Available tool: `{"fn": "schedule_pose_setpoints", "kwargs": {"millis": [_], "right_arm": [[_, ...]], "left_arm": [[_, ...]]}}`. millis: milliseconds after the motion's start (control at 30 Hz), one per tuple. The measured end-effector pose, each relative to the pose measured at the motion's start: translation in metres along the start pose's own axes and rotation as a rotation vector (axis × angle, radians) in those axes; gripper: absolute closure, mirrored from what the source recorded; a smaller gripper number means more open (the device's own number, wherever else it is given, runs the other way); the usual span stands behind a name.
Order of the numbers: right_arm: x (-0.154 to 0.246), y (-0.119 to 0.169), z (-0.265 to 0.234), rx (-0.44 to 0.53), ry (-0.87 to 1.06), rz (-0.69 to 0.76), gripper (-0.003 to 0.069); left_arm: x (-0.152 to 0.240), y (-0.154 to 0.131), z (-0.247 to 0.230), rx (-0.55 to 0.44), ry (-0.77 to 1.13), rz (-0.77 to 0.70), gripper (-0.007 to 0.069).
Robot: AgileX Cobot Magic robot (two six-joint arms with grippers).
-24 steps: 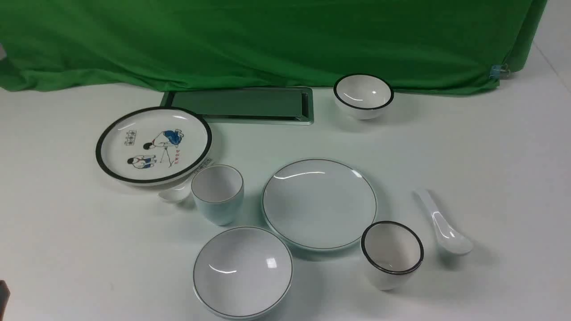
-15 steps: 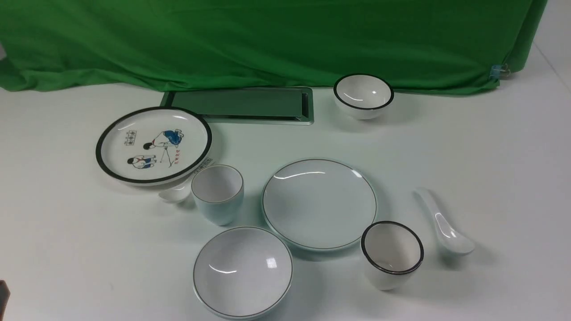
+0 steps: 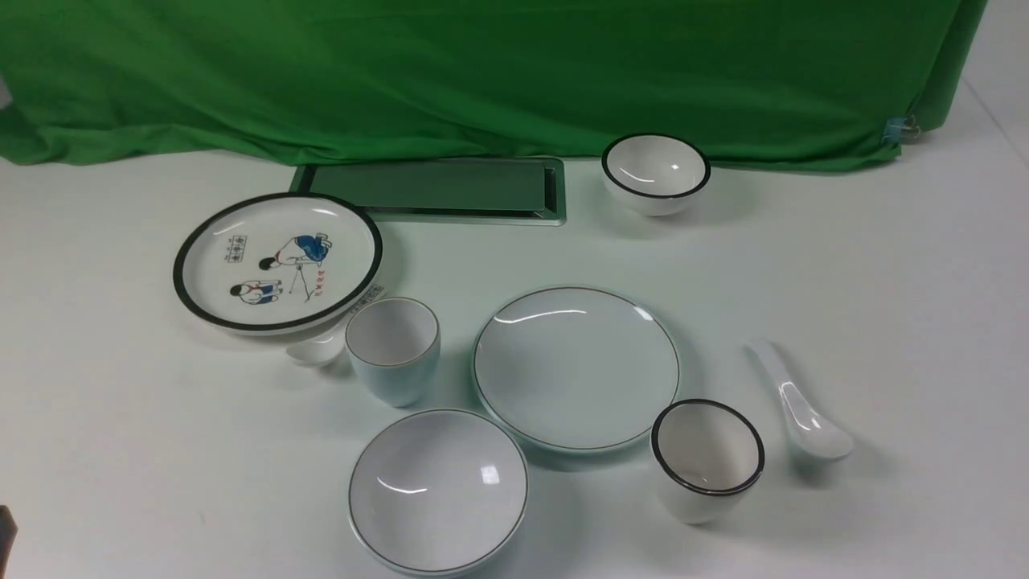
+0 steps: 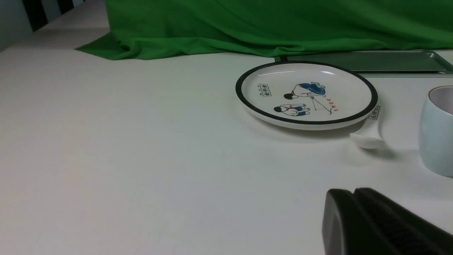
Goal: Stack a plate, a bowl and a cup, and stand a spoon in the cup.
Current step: Use the left arm to grab a blue rice bowl
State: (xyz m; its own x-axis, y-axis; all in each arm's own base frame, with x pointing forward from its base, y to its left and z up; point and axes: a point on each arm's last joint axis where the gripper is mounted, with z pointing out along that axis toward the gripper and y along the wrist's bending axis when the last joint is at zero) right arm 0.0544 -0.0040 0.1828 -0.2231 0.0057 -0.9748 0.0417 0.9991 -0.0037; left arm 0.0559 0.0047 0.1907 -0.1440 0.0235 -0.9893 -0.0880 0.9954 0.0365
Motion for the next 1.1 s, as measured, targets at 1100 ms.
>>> {"fn": "schedule_pose_setpoints", "kwargs": {"millis": [1100], "right_arm": [[0.0,0.003,0.0,-0.032,0.018,1.016,0.0416]], "left_arm": [[-0.027,0.008,-0.004,0.093,-0.318,-1.146,0.0654]]}}
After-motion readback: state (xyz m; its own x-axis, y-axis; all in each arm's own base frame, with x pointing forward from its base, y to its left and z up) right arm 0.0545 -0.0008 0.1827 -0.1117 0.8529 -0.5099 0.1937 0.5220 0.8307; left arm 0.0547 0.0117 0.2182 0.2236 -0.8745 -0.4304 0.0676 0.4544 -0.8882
